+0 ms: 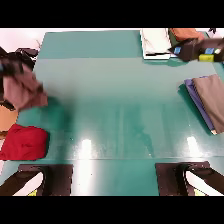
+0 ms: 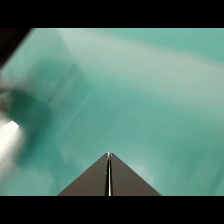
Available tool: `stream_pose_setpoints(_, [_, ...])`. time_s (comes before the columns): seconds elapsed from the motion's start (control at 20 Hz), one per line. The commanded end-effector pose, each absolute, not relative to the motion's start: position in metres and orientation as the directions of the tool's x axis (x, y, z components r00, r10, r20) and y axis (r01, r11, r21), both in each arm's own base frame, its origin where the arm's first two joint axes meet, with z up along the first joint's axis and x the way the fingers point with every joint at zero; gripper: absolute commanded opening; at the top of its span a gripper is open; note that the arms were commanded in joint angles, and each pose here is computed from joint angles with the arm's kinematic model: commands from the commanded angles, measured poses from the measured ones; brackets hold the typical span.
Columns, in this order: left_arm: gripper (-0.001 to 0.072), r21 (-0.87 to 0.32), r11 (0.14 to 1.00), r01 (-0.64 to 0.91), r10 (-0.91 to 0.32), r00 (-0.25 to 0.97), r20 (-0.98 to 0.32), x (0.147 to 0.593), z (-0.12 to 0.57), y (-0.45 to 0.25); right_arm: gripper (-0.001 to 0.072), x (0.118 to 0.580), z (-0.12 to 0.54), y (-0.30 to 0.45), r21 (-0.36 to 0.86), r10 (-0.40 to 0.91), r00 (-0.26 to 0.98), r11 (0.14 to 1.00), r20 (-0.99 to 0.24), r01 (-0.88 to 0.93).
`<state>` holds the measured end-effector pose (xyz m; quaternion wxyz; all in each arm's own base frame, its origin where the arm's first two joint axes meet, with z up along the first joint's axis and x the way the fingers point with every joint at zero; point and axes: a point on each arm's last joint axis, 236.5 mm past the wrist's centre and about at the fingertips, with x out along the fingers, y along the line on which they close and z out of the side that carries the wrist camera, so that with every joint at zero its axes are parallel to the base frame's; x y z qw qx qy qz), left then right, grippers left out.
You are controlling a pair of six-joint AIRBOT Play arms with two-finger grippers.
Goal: Fold the shirts.
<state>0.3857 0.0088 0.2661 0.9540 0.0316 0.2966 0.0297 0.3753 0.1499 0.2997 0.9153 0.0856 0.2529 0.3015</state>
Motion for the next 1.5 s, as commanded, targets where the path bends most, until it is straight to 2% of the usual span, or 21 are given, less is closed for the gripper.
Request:
stream_pose_setpoints(0.0, [0.002,0.05,0.985,0.162,-0.138,0.937,-0.321,0.346,0.387,-0.066,0.0016,0.375,0.358,0.146,0.24,0.583,0.755,0.812,-0.301,-0.532])
stream_pose_setpoints(0.1, [0.002,0.046,0.953,0.3,-0.279,0.925,-0.26,0.331,0.408,-0.114,0.0016,0.376,0.38,0.141,0.212,0.576,0.773,0.817,-0.268,-0.535])
stream_pose_setpoints(0.2, [0.002,0.039,0.906,0.422,-0.397,0.877,-0.27,0.327,0.401,-0.164,0.0016,0.379,0.396,0.132,0.19,0.562,0.787,0.827,-0.254,-0.53])
stream_pose_setpoints(0.3, [0.002,0.04,0.847,0.531,-0.485,0.801,-0.351,0.331,0.369,-0.222,0.0016,0.379,0.404,0.124,0.17,0.554,0.79,0.833,-0.264,-0.527])
stream_pose_setpoints(0.45, [0.0024,0.018,0.713,0.701,-0.598,0.622,-0.506,0.332,0.29,-0.325,0.0016,0.378,0.408,0.116,0.15,0.546,0.785,0.837,-0.292,-0.526])
stream_pose_setpoints(0.5, [0.0124,0.011,0.658,0.753,-0.625,0.555,-0.55,0.328,0.262,-0.355,0.0016,0.377,0.406,0.117,0.148,0.55,0.778,0.834,-0.304,-0.532])
stream_pose_setpoints(0.55, [0.0478,-0.029,0.624,0.781,-0.643,0.492,-0.587,0.325,0.236,-0.38,0.0016,0.375,0.405,0.118,0.148,0.552,0.774,0.832,-0.31,-0.534])
stream_pose_setpoints(0.6, [0.0566,-0.055,0.618,0.785,-0.64,0.461,-0.614,0.327,0.217,-0.39,0.0016,0.375,0.404,0.118,0.149,0.554,0.77,0.831,-0.316,-0.536])
stream_pose_setpoints(0.7, [0.0566,-0.068,0.674,0.736,-0.593,0.484,-0.644,0.353,0.201,-0.372,0.0016,0.375,0.401,0.119,0.153,0.556,0.766,0.83,-0.323,-0.537])
stream_pose_setpoints(0.85, [0.0566,-0.104,0.83,0.547,-0.458,0.564,-0.687,0.413,0.194,-0.281,0.0016,0.373,0.395,0.119,0.157,0.559,0.755,0.827,-0.343,-0.54])
stream_pose_setpoints(0.95, [0.0566,-0.153,0.907,0.393,-0.367,0.555,-0.746,0.439,0.166,-0.22,0.0016,0.373,0.394,0.12,0.158,0.56,0.752,0.826,-0.348,-0.542])
stream_pose_setpoints(1.05, [0.0566,-0.231,0.93,0.286,-0.352,0.513,-0.783,0.45,0.126,-0.187,0.0016,0.373,0.394,0.12,0.158,0.56,0.752,0.826,-0.348,-0.542])
stream_pose_setpoints(1.2, [0.0566,-0.347,0.921,0.174,-0.388,0.405,-0.828,0.447,0.05,-0.18,0.0016,0.373,0.394,0.12,0.158,0.56,0.751,0.825,-0.349,-0.542])
stream_pose_setpoints(1.45, [0.0567,-0.368,0.919,0.144,-0.394,0.262,-0.881,0.438,-0.038,-0.21,0.0016,0.372,0.392,0.12,0.159,0.562,0.747,0.824,-0.356,-0.544])
